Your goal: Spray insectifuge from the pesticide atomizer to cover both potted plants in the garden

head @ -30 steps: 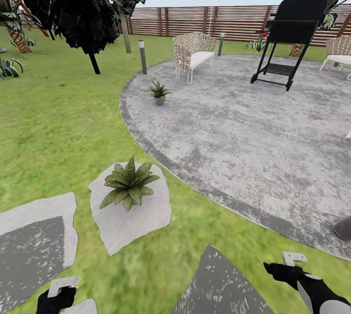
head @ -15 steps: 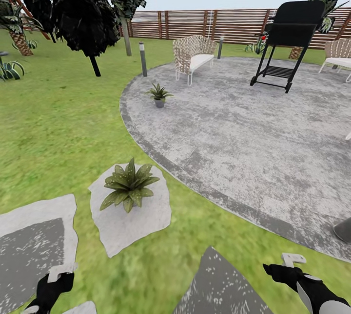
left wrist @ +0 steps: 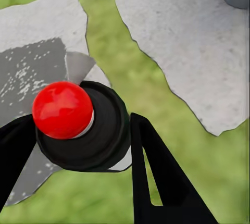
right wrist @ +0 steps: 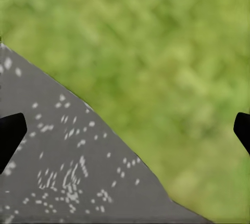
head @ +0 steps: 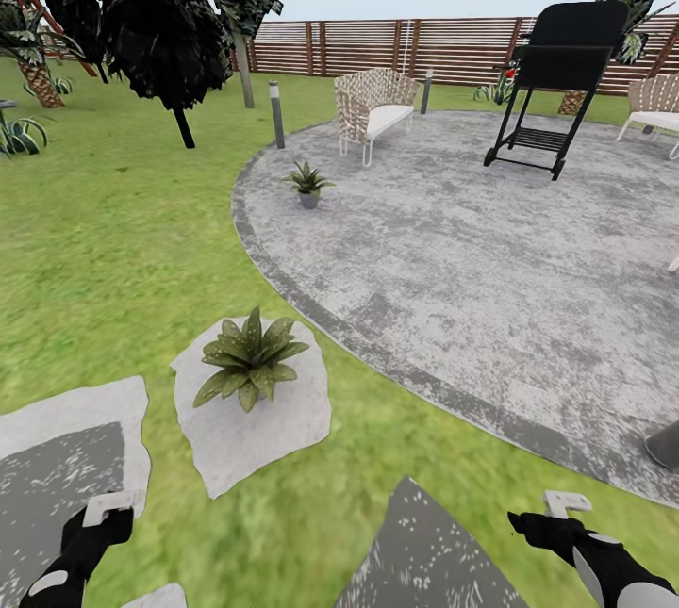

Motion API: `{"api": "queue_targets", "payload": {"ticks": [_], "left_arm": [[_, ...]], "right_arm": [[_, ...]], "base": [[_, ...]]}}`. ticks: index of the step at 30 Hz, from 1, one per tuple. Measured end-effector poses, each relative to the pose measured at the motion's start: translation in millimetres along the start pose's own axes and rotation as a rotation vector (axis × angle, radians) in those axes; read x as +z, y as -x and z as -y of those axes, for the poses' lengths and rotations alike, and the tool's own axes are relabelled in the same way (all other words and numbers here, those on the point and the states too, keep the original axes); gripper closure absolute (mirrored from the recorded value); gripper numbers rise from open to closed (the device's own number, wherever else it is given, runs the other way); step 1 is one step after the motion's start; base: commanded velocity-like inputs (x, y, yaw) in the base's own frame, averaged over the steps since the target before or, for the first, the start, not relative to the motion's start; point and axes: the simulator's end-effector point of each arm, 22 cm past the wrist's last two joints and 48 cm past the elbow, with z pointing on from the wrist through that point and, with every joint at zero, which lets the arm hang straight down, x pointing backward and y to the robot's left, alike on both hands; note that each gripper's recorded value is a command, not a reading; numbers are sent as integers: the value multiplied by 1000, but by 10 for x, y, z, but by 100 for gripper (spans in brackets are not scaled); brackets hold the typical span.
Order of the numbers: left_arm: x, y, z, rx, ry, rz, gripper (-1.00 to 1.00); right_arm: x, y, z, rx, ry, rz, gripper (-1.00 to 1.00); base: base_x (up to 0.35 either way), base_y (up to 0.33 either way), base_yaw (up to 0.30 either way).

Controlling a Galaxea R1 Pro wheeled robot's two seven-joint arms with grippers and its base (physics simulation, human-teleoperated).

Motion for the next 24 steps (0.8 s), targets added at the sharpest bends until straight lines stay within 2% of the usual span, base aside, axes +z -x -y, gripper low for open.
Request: {"api": "queue_targets", "payload": {"ticks": [6, 12, 24], "left_arm": [[0, -1, 8, -1, -2, -1, 100], [0, -2, 8, -1, -2, -1, 100], [0, -2, 9, -1, -2, -1, 100]], "right_arm": [[19, -373, -233, 17, 49, -77, -100], [13, -600, -404, 32, 82, -124, -100], [11, -687, -518, 36, 101, -142, -100]], "base": [[0, 0, 0], [0, 0, 0], [0, 0, 0]]}}
